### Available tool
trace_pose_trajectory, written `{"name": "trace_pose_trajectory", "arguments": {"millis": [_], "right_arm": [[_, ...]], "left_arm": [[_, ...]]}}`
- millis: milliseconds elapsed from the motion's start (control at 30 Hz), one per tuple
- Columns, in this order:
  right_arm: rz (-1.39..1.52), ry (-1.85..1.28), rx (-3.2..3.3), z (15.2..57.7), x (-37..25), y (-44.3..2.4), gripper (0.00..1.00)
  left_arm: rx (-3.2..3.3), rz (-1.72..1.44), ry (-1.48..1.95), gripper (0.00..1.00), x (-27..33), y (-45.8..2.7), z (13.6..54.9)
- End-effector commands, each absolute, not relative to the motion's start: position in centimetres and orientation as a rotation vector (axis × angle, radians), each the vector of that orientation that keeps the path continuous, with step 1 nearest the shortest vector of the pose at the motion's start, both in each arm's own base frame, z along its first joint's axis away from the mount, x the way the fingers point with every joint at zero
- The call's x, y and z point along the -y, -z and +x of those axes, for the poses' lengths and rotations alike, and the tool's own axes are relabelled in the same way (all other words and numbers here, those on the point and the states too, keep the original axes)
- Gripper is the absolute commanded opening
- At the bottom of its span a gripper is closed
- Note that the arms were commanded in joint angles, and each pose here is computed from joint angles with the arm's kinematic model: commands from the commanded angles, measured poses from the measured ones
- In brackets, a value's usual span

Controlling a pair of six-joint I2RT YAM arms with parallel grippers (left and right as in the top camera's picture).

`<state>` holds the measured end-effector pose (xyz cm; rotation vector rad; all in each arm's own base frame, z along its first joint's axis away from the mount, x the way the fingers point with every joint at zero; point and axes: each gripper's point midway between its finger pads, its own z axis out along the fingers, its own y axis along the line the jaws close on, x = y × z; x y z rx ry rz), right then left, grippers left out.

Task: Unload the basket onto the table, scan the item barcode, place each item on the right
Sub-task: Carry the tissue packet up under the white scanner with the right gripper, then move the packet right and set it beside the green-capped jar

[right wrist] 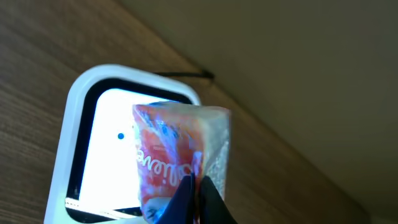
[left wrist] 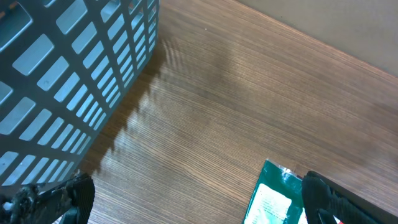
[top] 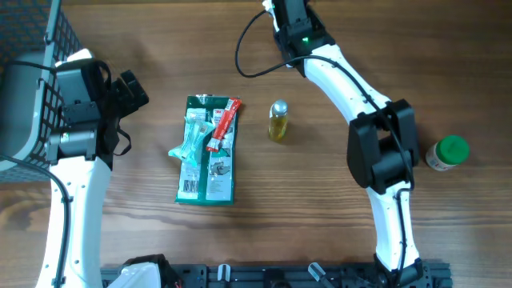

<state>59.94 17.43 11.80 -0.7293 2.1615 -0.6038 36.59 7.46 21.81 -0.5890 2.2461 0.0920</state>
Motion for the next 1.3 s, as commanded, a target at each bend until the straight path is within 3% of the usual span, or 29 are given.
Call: {"name": "trace_pose_trajectory", "arguments": {"millis": [0, 267, 433, 567, 800, 1067, 1267], "right_arm": [[-0.607, 0.527, -2.198, 60.3, -17.4, -10.7, 0.04], [-0.43, 0.432, -2.137, 58.5, -14.9, -21.3, 0.04], [-0.373, 0.284, -2.211, 53.3, -12.1, -27.3, 0.04], [-0.268, 0.128, -2.367, 48.1, -8.7, -28.5, 0.04], [-0.105, -0.091, -2.797, 39.6, -1.9, -23.8, 0.04], [0.151, -0.103, -3.11, 33.9, 2.7, -14.8, 0.04], [0.302, 0.2, -3.182, 31.3, 6.6, -8.4, 0.04]], "left_arm": [[-2.236, -0.589, -0.109, 1.0, -7.9, -22.1, 36.7], [-2.236, -0.589, -0.109, 1.0, -7.9, -22.2, 36.7], [-2.236, -0.589, -0.109, 1.0, -7.9, -22.1, 36.7], [-2.236, -0.589, -0.109, 1.0, -7.9, -22.1, 36.7], [-2.236, -0.589, -0.109, 1.0, -7.9, -22.2, 36.7], [-2.236, -0.589, -0.109, 1.0, -7.9, -22.1, 36.7], [-2.236, -0.589, -0.109, 1.0, -7.9, -22.1, 36.7]]}}
